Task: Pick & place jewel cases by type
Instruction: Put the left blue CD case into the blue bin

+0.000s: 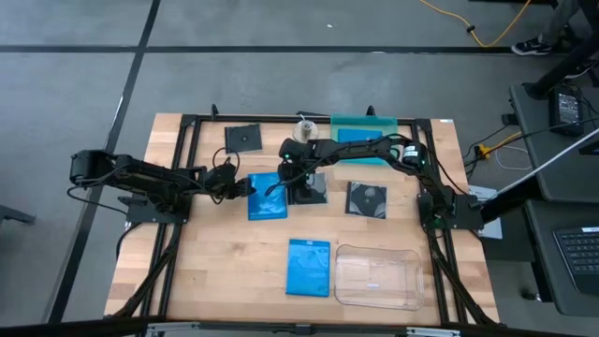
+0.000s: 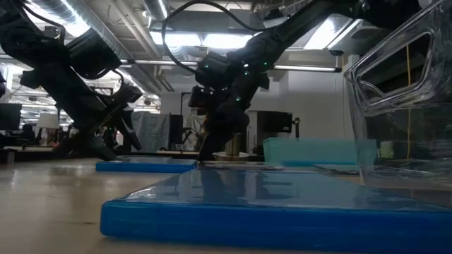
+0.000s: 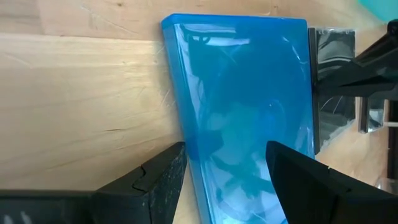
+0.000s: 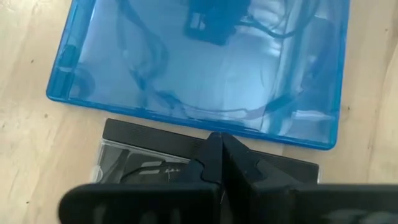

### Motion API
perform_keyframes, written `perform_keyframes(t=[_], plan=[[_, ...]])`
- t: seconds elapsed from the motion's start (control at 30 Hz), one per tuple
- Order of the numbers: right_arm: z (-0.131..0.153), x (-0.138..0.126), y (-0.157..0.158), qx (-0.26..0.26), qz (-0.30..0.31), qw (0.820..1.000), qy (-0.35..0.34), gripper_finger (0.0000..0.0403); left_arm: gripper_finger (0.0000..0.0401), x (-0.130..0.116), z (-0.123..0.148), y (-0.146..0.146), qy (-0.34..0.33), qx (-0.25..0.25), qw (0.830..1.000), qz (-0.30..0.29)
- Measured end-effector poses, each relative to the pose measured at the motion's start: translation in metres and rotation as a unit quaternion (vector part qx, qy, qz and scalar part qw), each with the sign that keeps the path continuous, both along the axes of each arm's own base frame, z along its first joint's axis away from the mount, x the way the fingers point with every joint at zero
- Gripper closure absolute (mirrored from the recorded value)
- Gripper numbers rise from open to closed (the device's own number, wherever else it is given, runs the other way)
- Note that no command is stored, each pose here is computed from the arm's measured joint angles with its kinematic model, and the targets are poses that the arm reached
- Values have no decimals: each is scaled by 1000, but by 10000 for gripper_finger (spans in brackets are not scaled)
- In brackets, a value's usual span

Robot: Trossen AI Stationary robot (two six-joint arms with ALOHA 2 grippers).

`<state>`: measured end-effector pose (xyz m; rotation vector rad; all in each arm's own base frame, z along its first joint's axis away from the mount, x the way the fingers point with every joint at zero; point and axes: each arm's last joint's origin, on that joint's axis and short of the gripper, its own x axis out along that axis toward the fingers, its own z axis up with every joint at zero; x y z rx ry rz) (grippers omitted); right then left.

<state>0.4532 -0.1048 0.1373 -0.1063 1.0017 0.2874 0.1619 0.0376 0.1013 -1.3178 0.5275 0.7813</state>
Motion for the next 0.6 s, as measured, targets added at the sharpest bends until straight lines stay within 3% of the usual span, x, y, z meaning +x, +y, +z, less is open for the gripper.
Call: perform_keyframes(t=[0.43,0.6], plan=[[-2,-14,-13,18,-17,998,59,396,178,-1,0,0,8,-3,1000,6],[14,-16,-15,7,-29,998,50,396,178,-1,0,0,8,-3,1000,2]])
